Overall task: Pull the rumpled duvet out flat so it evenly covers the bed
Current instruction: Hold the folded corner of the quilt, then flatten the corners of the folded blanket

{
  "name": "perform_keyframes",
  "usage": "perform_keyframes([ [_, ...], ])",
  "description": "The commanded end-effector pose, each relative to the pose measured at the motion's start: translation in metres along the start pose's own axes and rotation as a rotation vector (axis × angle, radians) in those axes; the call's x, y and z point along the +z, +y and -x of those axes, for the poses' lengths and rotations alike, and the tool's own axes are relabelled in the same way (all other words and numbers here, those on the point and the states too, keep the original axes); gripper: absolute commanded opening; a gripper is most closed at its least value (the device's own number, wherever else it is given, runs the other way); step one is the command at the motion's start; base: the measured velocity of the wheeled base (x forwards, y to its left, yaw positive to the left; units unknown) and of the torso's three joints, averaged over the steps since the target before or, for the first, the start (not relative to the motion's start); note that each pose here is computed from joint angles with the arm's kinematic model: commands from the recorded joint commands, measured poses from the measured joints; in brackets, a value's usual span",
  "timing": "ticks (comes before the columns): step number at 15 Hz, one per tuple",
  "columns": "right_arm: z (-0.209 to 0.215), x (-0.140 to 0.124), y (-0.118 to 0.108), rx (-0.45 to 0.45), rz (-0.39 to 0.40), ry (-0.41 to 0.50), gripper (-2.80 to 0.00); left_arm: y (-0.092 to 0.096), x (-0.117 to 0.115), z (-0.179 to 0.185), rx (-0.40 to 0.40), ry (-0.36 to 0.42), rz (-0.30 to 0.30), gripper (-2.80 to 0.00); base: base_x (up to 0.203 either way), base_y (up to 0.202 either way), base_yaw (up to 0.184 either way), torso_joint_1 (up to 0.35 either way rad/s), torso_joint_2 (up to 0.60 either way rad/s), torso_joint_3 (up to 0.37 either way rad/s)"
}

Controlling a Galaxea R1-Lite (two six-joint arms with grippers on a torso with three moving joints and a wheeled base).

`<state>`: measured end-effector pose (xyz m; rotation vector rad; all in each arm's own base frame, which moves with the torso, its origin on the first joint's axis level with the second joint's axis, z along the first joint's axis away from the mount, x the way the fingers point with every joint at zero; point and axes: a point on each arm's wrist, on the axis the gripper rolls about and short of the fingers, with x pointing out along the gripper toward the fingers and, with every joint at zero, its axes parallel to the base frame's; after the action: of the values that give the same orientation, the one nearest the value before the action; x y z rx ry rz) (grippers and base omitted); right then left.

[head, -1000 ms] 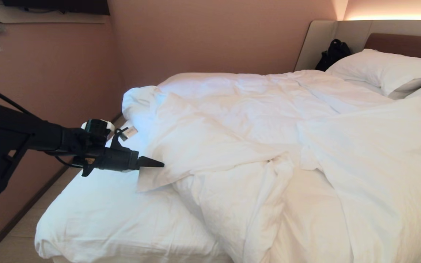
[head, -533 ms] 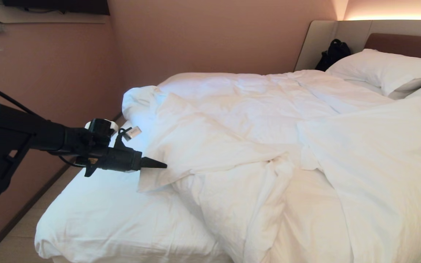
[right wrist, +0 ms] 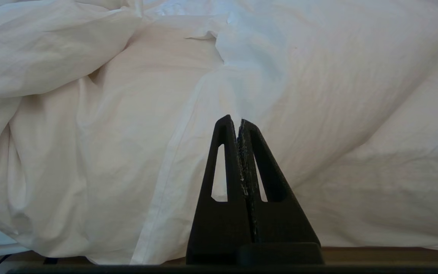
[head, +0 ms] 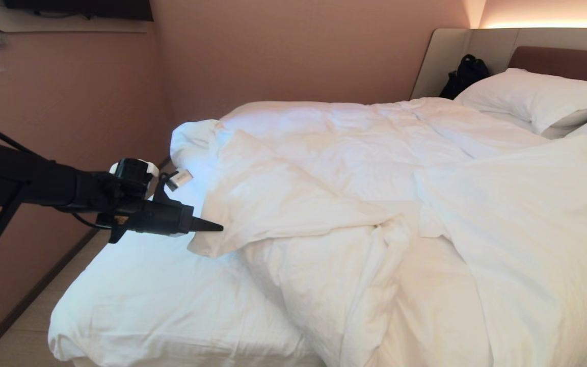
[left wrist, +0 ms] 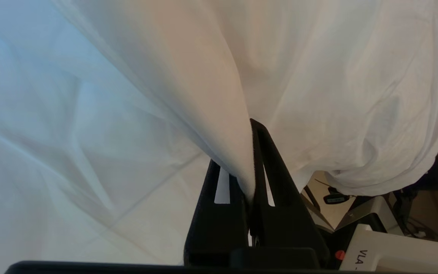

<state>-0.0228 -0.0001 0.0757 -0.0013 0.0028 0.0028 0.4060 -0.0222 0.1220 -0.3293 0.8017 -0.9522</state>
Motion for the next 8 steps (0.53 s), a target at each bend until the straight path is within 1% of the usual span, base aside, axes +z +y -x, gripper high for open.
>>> perform_keyframes([
  [1, 0.0, 0.0, 0.0, 0.0, 0.0, 0.0, -2.8, -0.009, 0.002, 0.006, -0.004, -0.011, -0.008, -2.8, 0.0, 0.0, 0.0, 0.0, 0.0, 0.0],
  [2, 0.0, 0.0, 0.0, 0.0, 0.0, 0.0, -2.8, -0.011, 0.002, 0.008, -0.008, -0.013, -0.005, -2.8, 0.0, 0.0, 0.0, 0.0, 0.0, 0.0],
  [3, 0.0, 0.0, 0.0, 0.0, 0.0, 0.0, -2.8, -0.018, 0.004, 0.013, -0.014, -0.024, -0.011, -2.8, 0.0, 0.0, 0.0, 0.0, 0.0, 0.0],
  [4, 0.0, 0.0, 0.0, 0.0, 0.0, 0.0, -2.8, -0.019, 0.004, 0.014, -0.017, -0.025, -0.008, -2.8, 0.0, 0.0, 0.0, 0.0, 0.0, 0.0],
  [5, 0.0, 0.0, 0.0, 0.0, 0.0, 0.0, -2.8, -0.024, 0.006, 0.019, -0.024, -0.037, 0.004, -2.8, 0.0, 0.0, 0.0, 0.0, 0.0, 0.0],
  [7, 0.0, 0.0, 0.0, 0.0, 0.0, 0.0, -2.8, -0.055, 0.017, 0.049, -0.016, -0.099, 0.002, -2.8, 0.0, 0.0, 0.0, 0.0, 0.0, 0.0],
  [8, 0.0, 0.0, 0.0, 0.0, 0.0, 0.0, -2.8, -0.066, 0.019, 0.067, -0.002, -0.134, 0.02, -2.8, 0.0, 0.0, 0.0, 0.0, 0.0, 0.0],
])
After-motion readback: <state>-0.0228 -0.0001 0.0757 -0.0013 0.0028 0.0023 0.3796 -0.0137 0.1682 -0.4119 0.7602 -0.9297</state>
